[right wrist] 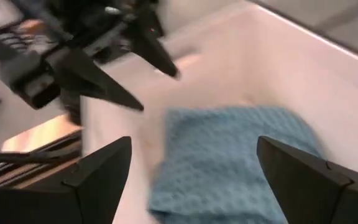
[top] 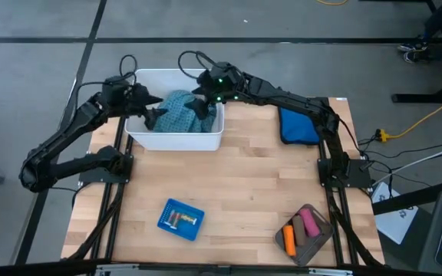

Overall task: Pick & Place Medicine items
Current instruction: Adjust the white bin on the table

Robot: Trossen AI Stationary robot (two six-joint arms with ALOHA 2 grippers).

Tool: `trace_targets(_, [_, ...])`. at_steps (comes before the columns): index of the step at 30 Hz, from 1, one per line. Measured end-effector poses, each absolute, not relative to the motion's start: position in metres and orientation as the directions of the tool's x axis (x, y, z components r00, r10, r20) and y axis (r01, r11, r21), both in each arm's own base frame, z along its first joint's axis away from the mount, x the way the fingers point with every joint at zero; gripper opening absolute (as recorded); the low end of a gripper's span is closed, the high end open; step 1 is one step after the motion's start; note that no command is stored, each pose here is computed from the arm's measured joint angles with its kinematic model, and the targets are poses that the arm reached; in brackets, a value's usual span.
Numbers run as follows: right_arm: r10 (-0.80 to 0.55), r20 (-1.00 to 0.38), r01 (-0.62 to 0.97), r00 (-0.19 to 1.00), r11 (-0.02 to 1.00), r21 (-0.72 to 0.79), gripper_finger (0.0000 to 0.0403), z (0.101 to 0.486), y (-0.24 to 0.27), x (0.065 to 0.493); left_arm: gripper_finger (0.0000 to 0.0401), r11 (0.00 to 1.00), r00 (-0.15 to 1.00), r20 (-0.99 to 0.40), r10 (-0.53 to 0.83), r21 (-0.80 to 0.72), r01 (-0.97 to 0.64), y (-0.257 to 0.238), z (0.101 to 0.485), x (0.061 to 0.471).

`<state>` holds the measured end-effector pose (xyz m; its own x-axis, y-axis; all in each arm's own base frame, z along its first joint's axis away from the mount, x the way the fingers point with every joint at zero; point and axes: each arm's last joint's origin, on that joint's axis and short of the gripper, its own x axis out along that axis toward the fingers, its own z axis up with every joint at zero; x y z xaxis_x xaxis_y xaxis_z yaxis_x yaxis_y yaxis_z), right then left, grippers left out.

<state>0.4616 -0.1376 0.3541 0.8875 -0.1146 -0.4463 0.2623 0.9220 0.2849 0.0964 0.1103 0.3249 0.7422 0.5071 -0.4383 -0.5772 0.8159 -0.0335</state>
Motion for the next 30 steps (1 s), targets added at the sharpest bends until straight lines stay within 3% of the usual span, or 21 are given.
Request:
trace_targets(3, [-0.018, -0.386, 0.116, 0.922, 0.966, 0.231, 0.0339, 0.365, -0.115, 0.465, 0.0248, 0.903, 0.887, -0.269, 0.376, -0.106, -0.416, 0.094, 0.344, 0.093])
trace_targets(6, [0.037, -0.367, 0.027, 0.930, 0.986, 0.167, 0.0326, 0.381, -0.090, 0.460, 0.0243, 0.920, 0.915, -0.172, 0.366, -0.079, -0.383, 0.071, 0.366, 0.077])
trace_targets(11, [0.101, -0.359, -0.070, 0.928, 0.993, 0.098, 0.0301, 0.416, -0.051, 0.433, 0.0232, 0.908, 0.906, -0.064, 0.419, 0.003, -0.420, 0.020, 0.393, 0.033])
trace_targets(18, [0.234, -0.291, -0.224, 0.928, 0.972, 0.068, 0.0273, 0.449, 0.012, 0.407, 0.0230, 0.914, 0.900, 0.166, 0.403, -0.026, -0.404, -0.042, 0.389, -0.019])
trace_targets(21, [0.271, -0.286, -0.280, 0.919, 0.960, 0.009, 0.0267, 0.455, 0.037, 0.400, 0.0230, 0.890, 0.855, 0.252, 0.453, -0.064, -0.452, -0.060, 0.381, -0.035])
trace_targets(23, [0.245, -0.308, -0.281, 0.919, 0.956, -0.078, 0.0267, 0.455, 0.044, 0.395, 0.0230, 0.821, 0.766, 0.341, 0.545, -0.031, -0.570, -0.069, 0.382, -0.045])
trace_targets(27, [0.236, -0.398, -0.261, 0.886, 0.965, -0.007, 0.0266, 0.453, 0.050, 0.382, 0.0230, 0.791, 0.744, 0.278, 0.608, -0.125, -0.599, -0.066, 0.379, -0.044])
trace_targets(30, [0.351, -0.410, -0.351, 0.842, 0.933, 0.078, 0.0266, 0.452, 0.057, 0.379, 0.0230, 0.847, 0.829, 0.180, 0.530, -0.166, -0.506, -0.054, 0.373, -0.030])
